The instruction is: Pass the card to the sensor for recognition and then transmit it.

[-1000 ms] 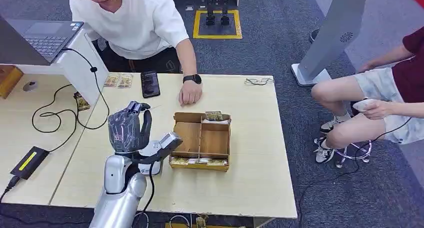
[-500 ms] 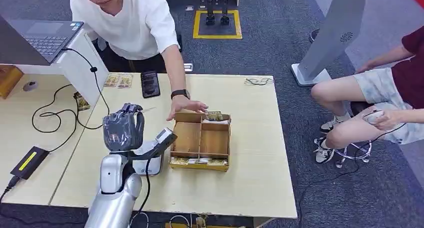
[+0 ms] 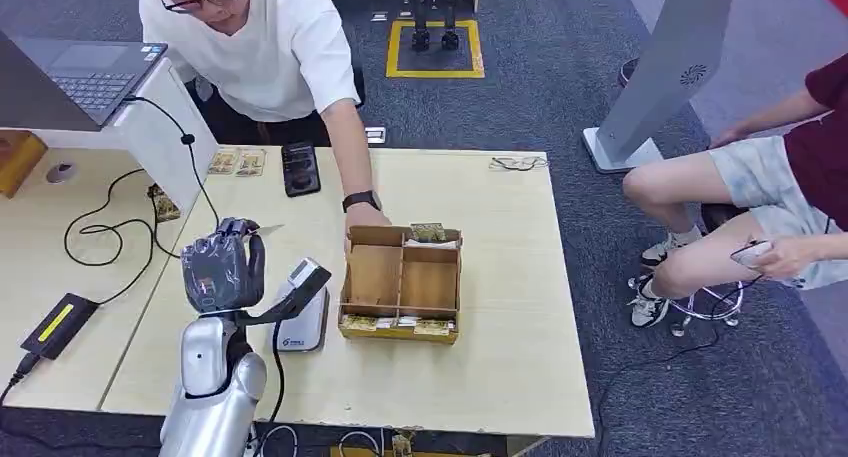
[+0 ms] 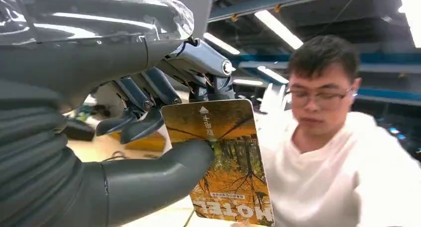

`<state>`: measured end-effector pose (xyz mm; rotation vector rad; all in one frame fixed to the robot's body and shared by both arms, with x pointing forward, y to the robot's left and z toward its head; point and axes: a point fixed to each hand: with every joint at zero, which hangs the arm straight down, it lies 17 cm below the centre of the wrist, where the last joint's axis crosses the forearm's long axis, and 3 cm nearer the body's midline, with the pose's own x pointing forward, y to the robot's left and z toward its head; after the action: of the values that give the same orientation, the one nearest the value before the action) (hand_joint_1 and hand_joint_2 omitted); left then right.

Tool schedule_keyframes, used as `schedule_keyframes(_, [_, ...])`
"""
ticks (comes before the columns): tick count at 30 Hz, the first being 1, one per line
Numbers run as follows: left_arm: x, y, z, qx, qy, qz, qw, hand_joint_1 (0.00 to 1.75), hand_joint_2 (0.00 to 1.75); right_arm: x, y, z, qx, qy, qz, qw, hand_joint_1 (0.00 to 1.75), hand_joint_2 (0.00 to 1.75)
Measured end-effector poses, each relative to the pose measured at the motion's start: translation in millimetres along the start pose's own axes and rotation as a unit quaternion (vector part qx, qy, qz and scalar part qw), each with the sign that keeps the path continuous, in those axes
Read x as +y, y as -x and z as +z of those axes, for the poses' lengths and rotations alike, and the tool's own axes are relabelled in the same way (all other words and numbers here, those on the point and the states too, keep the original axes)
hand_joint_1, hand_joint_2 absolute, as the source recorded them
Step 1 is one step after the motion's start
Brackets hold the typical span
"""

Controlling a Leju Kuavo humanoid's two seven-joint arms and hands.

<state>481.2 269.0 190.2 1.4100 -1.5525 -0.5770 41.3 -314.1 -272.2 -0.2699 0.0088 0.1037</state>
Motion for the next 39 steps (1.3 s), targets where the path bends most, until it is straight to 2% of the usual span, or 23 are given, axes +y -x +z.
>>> schedule_keyframes(13, [-19.8, 19.1, 17.0, 0.016, 0.042, -0.014, 0.999, 1.75, 1.75, -4.1, 1.1, -0.4, 0.003, 0.004, -0.011, 1.000, 0.00, 1.75])
schedule_keyframes(26, [-79.8, 31.7, 50.0, 0.053, 0.172, -0.040, 0.983, 1.75, 1.75, -7.4, 1.2, -0.5, 0.005, 0.006, -0.023, 1.000, 0.00, 1.75])
schedule_keyframes(39, [-103.9, 18.6, 65.6, 0.025, 0.223, -0.054, 0.973, 1.75, 1.75, -7.8, 0.6, -0.4, 0.007, 0.004, -0.029, 1.000, 0.00, 1.75])
